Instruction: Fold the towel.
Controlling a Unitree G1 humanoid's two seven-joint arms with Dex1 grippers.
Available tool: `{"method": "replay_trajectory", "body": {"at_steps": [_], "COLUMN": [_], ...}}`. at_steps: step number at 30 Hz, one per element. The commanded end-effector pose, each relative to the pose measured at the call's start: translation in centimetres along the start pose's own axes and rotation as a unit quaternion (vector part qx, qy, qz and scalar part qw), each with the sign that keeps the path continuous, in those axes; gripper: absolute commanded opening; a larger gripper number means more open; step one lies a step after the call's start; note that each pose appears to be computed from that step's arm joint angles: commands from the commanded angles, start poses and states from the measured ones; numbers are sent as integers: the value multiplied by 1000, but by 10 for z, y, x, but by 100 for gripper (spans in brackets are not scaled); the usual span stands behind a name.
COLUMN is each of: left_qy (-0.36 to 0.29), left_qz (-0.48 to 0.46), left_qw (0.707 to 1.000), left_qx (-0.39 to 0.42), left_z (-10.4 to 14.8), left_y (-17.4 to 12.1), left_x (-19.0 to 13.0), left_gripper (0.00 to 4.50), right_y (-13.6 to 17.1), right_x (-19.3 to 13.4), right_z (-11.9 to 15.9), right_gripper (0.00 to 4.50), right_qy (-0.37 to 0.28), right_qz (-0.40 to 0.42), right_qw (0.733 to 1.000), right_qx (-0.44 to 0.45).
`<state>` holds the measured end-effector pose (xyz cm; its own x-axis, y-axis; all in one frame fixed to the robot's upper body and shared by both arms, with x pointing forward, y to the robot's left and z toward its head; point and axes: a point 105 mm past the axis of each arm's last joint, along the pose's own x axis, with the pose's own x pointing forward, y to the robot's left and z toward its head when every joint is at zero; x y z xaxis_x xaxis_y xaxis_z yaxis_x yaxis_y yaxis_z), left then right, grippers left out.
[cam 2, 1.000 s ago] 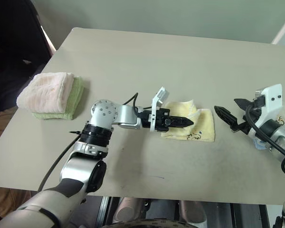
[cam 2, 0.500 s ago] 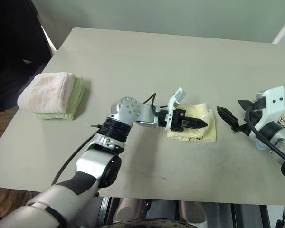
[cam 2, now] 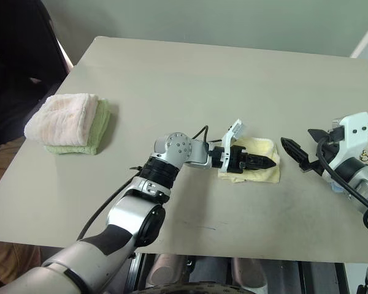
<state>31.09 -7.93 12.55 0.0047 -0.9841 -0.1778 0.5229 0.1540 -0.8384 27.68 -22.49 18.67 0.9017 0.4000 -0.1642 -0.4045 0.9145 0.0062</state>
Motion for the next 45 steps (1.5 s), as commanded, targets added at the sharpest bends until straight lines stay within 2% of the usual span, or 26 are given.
{"method": "replay_trajectory", "body": {"at_steps": [1, 2, 6, 8, 10, 12, 14, 17, 24, 27, 28, 30, 34, 41, 45], "left_qy": [-12, -17, -30, -60, -121, -190, -219, -227, -194, -200, -204, -213, -186, -110, -118], "left_qz": [-56, -67, -89, -98, -104, -82, -56, -1, 18, -7, -15, -32, -43, -21, 0], "left_qw": [998, 998, 996, 993, 985, 963, 938, 921, 879, 867, 864, 863, 868, 867, 872], "left_qx": [2, 0, 0, 20, 67, 173, 264, 317, 436, 456, 459, 456, 458, 485, 476], "left_z": [8, 10, 14, 21, 37, 53, 56, 58, 43, 38, 38, 38, 31, 17, 21], "left_y": [-21, -24, -29, -30, -34, -36, -34, -20, -18, -24, -26, -29, -23, 9, 24], "left_x": [-3, -5, -14, -26, -43, -61, -73, -88, -107, -105, -105, -102, -95, -72, -59], "left_gripper": [406, 444, 448, 448, 448, 450, 450, 386, 137, 22, 3, 3, 3, 3, 3], "right_y": [-1, -1, -2, 2, 9, 17, 17, 14, 37, 42, 44, 51, 54, 44, 33], "right_x": [-4, -3, -3, -3, -3, -1, 3, 10, 23, 28, 29, 31, 36, 62, 77], "right_z": [14, 16, 21, 23, 24, 22, 21, 17, 14, 14, 14, 15, 12, -23, -49], "right_gripper": [450, 450, 450, 450, 450, 413, 357, 250, 2, 0, 0, 0, 0, 0, 0], "right_qy": [-29, -35, -45, -54, -55, -54, -58, -66, -80, -87, -88, -90, -87, -45, -20], "right_qz": [-9, -10, -10, 5, 26, 38, 32, 16, 69, 86, 91, 116, 133, 121, 94], "right_qw": [999, 999, 999, 998, 998, 998, 998, 998, 994, 992, 992, 989, 987, 990, 992], "right_qx": [-17, -18, -20, -12, -10, -17, -20, -4, 17, 23, 24, 24, 32, 56, 79]}}
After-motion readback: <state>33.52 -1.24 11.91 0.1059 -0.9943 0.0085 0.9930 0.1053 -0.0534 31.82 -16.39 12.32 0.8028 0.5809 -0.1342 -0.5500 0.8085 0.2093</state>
